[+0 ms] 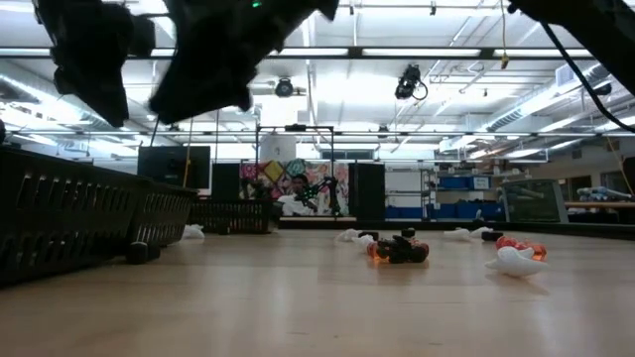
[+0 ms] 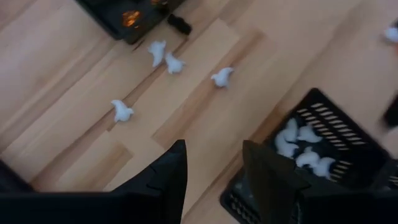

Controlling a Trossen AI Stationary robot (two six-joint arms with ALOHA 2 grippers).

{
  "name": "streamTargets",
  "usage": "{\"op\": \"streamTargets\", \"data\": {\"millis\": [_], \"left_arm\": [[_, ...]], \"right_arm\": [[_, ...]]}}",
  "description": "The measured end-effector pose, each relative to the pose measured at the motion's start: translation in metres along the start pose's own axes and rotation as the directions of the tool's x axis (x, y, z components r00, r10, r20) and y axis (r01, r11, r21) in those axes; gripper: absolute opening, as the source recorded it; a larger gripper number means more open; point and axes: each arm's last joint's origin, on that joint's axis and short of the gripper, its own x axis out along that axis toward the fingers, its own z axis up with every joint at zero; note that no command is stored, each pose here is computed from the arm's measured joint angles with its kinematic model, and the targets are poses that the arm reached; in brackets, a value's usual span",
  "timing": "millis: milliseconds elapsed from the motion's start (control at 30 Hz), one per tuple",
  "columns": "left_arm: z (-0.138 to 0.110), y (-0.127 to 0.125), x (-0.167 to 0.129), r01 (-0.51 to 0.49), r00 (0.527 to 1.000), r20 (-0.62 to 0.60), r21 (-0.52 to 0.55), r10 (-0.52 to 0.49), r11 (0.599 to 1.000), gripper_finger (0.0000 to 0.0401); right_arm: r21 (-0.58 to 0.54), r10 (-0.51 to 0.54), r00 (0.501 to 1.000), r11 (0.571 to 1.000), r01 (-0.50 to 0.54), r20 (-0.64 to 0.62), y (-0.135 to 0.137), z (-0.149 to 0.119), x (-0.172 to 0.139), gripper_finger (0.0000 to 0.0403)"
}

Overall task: Sort Halloween decoration
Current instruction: Put the white toy into the middle black bin

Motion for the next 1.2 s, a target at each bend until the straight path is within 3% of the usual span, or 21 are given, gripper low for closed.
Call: {"op": "streamTargets", "data": {"millis": [200,333,667,867,1200], "left_arm": [[0.011,-0.003,0.026,-0.094,0.989,-0.115,0.022,0.096,0.995,0.0162],[0.023,0.001,0.049,-0.149,0.967,-0.209,-0.009,0.144,0.989,0.0162],[0.055,0.003,0.1,0.025,0.957,-0.289,-0.009,-0.027,1.0,0.0162],[0.062,-0.011,0.131,0.043,0.945,-0.327,0.034,-0.03,0.998,0.0162],[0.067,-0.031,0.161,0.043,0.926,-0.375,0.194,0.034,0.98,0.0162]], "right_arm": [[-0.037,-0.104,0.987,0.994,0.1,-0.119,-0.012,-0.004,-0.04,0.0126],[-0.019,-0.124,0.978,0.992,0.123,-0.169,-0.023,-0.022,-0.059,0.012],[0.133,-0.205,0.977,0.968,0.211,-0.056,-0.037,-0.086,-0.118,0.0112],[0.186,-0.241,0.971,0.953,0.237,-0.002,-0.035,-0.108,-0.136,0.0112],[0.191,-0.229,0.973,0.956,0.222,0.015,-0.031,-0.111,-0.136,0.0112]]}}
